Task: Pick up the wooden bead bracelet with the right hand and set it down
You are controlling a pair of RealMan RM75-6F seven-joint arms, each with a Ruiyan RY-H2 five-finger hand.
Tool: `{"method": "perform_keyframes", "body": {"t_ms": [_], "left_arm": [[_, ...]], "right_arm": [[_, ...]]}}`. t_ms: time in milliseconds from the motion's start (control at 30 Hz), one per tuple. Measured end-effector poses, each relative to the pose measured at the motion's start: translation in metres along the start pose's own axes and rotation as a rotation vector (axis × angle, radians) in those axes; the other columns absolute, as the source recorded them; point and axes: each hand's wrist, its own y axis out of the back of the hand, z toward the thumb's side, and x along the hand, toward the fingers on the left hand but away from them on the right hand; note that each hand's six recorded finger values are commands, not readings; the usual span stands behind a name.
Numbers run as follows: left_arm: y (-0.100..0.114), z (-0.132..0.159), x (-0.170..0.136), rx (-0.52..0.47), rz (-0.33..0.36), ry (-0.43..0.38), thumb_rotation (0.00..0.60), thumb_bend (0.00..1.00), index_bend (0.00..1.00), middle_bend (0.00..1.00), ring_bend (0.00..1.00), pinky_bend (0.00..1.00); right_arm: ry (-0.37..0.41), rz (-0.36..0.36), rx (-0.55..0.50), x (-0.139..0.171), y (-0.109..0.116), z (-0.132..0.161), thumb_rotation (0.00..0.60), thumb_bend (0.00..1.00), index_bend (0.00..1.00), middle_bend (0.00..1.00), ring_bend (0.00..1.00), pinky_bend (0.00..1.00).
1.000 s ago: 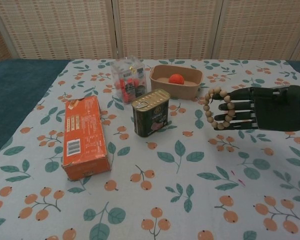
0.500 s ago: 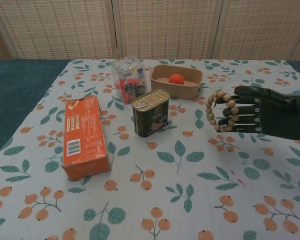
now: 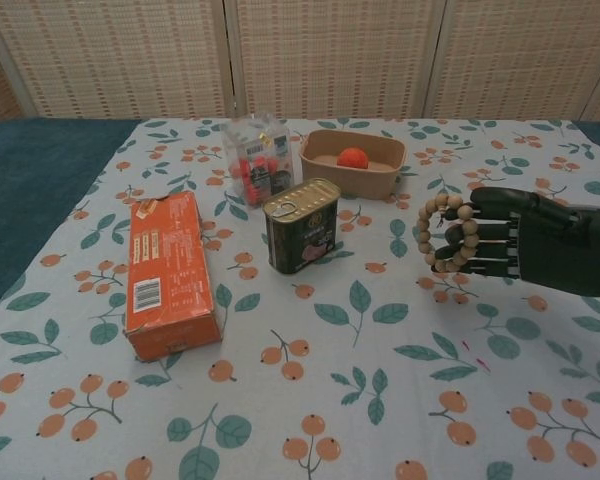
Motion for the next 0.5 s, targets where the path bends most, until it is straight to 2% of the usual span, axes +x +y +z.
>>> {"method": "perform_keyframes", "body": {"t_ms": [100, 333, 500], "left_arm": [[-0.0002, 0.0003, 0.0000, 0.001, 0.000, -0.002, 0.600, 0.39, 0.00, 0.00, 0.00, 0.14], [0.0003, 0.0006, -0.0006, 0.000, 0.001, -0.003, 0.600, 0.39, 0.00, 0.00, 0.00, 0.14], [0.0006, 0.0010, -0.0006, 0.000, 0.002, -0.004, 0.600, 0.39, 0.00, 0.00, 0.00, 0.14]], "right_arm": [[0.000, 0.000, 0.002, 0.0001, 0.0004, -0.0008, 0.416, 0.36, 0.48, 0.50, 0.33, 0.17], [0.008, -0.007, 0.007, 0.0015, 0.0018, -0.0002, 0.430, 0.50, 0.50, 0.50, 0.33, 0.18], [0.009, -0.010, 0.013, 0.0021, 0.0019, 0.0003, 0.441, 0.54, 0.50, 0.50, 0.33, 0.18]]}}
